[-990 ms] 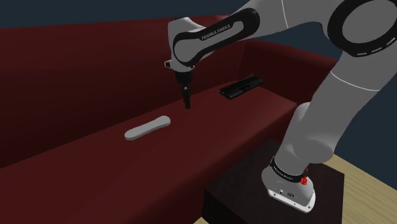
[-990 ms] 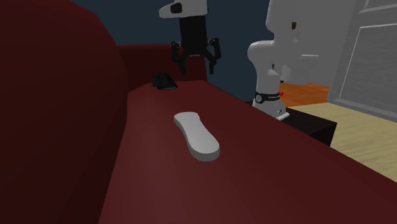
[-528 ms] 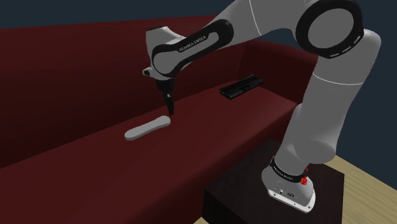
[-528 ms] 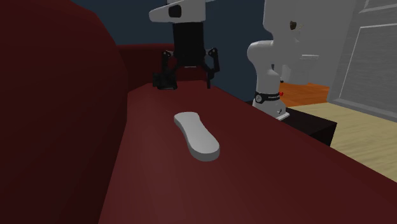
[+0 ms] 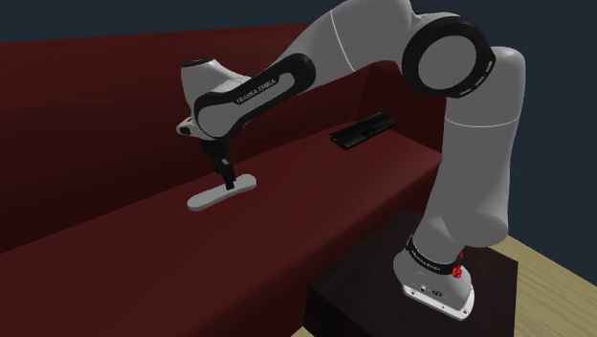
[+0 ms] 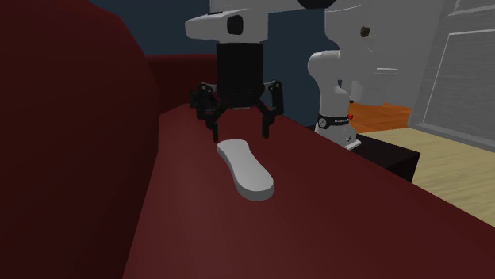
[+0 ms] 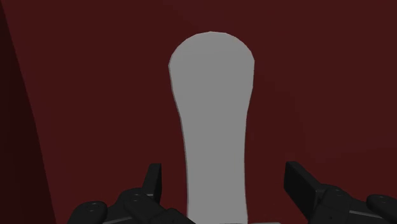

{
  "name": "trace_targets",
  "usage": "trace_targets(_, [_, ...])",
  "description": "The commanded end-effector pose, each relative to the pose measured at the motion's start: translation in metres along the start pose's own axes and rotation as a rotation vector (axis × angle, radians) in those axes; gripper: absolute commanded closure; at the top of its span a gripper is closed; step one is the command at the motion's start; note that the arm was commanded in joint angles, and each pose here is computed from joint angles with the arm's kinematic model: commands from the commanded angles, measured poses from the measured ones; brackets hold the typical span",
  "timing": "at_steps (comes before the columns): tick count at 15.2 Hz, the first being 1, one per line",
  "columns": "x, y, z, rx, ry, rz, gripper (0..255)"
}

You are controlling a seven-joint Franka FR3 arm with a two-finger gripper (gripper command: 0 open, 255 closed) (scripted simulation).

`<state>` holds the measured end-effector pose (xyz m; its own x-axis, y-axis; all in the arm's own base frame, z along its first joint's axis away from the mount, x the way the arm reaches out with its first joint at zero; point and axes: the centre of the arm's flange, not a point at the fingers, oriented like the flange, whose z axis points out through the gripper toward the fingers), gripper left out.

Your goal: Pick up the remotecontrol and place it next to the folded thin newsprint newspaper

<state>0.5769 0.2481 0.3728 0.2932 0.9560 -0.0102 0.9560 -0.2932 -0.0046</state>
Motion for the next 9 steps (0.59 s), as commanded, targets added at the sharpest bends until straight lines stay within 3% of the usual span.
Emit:
trace_targets(1, [0.008, 0.0, 0.008, -0.004, 0.003, -0.023, 0])
trace_targets(9, [0.008, 0.0, 0.042, -0.004, 0.003, -0.023, 0])
